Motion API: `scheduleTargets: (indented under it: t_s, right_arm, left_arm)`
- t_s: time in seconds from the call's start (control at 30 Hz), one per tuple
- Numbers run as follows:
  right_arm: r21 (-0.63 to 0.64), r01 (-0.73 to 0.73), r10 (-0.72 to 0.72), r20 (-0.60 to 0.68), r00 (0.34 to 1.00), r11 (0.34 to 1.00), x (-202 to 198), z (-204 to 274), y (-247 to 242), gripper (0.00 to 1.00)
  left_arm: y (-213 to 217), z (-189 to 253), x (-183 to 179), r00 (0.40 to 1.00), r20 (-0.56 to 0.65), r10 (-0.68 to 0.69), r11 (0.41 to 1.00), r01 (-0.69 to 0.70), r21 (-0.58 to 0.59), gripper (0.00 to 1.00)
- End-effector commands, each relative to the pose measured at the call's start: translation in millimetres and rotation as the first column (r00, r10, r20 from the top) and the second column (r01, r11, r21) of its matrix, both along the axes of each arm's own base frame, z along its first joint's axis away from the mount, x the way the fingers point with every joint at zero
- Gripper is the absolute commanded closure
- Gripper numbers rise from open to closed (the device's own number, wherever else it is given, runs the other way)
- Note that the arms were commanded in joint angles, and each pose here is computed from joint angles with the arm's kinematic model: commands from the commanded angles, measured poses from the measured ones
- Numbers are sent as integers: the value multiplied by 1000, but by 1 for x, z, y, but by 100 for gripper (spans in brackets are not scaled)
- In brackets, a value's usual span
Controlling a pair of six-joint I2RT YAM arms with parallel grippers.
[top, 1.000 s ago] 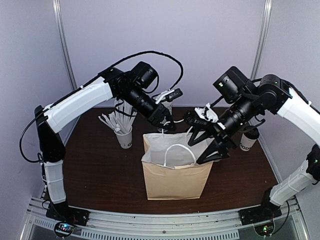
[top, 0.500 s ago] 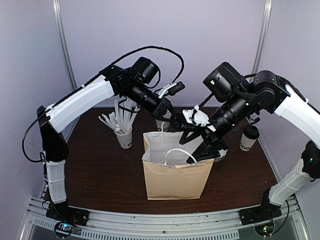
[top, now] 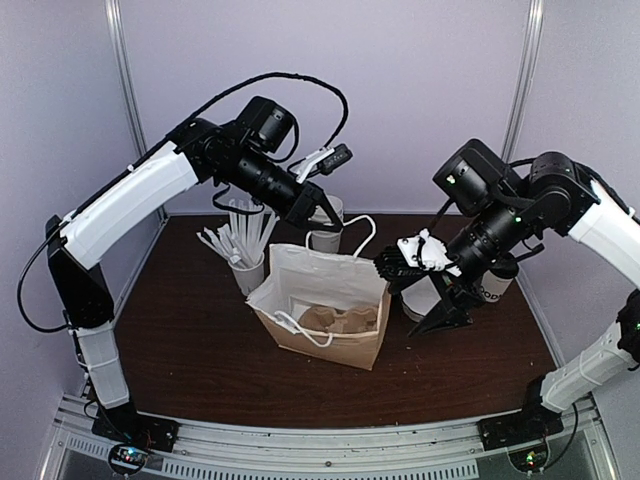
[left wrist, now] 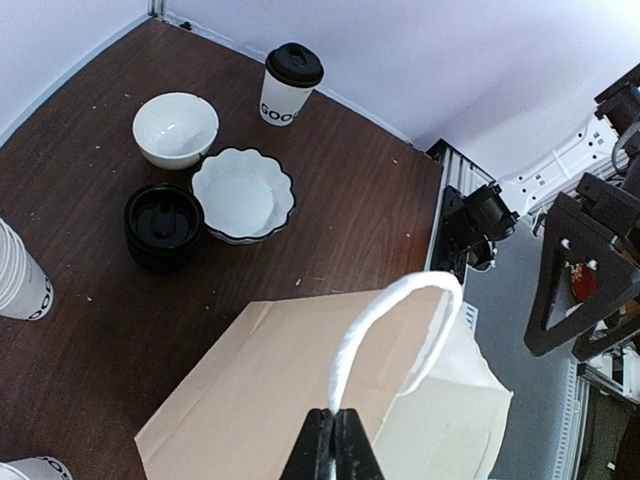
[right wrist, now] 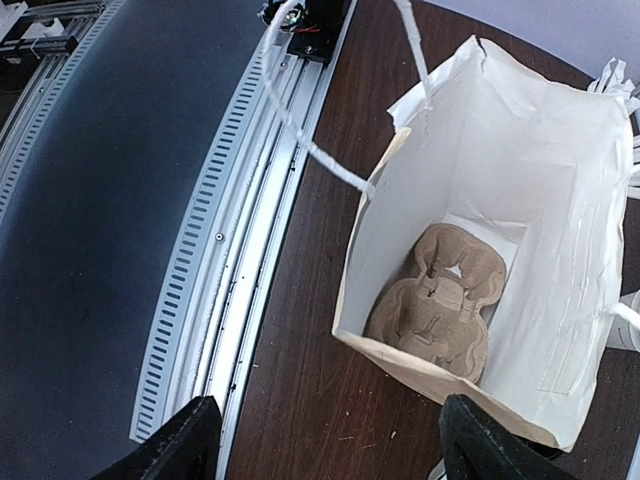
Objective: Pack the takeout coffee
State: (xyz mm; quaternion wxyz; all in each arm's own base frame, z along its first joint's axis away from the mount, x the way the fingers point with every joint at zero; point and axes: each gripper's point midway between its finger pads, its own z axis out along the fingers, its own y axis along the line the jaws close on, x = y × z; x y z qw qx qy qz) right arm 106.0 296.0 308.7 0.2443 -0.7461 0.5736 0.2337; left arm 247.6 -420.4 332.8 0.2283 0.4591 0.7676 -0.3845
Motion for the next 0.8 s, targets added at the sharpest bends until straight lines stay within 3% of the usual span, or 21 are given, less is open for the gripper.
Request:
scheduleTargets:
  t_s: [0.0,0.2,0.4,0.6,0.7,0.77]
  right_arm:
    - [31,-4,4,-7,1000,1000,2,6,11,21]
    - [24,1,-1,38,999,1000,6,9,45,22]
    - [45,94,-98,93,991,995,23,20,79,22]
    - [30,195,-197,141,970,980,47,16,93,22]
    - [30,234,-236,145,961,972,55,16,99,31]
    - [49,249,-253,147,956,967,59,22,103,50]
  left_arm:
    - [6,2,18,995,74,71,997,-71,9,100]
    - [16,-4,43,973,122,198,978,-204,37,100]
    - [25,2,62,947,121,298,955,-297,-26,100]
    - [28,11,69,944,99,314,948,-308,-77,100]
    - [32,12,71,944,99,314,948,-307,-78,100]
    - [35,10,74,944,94,315,948,-309,-77,100]
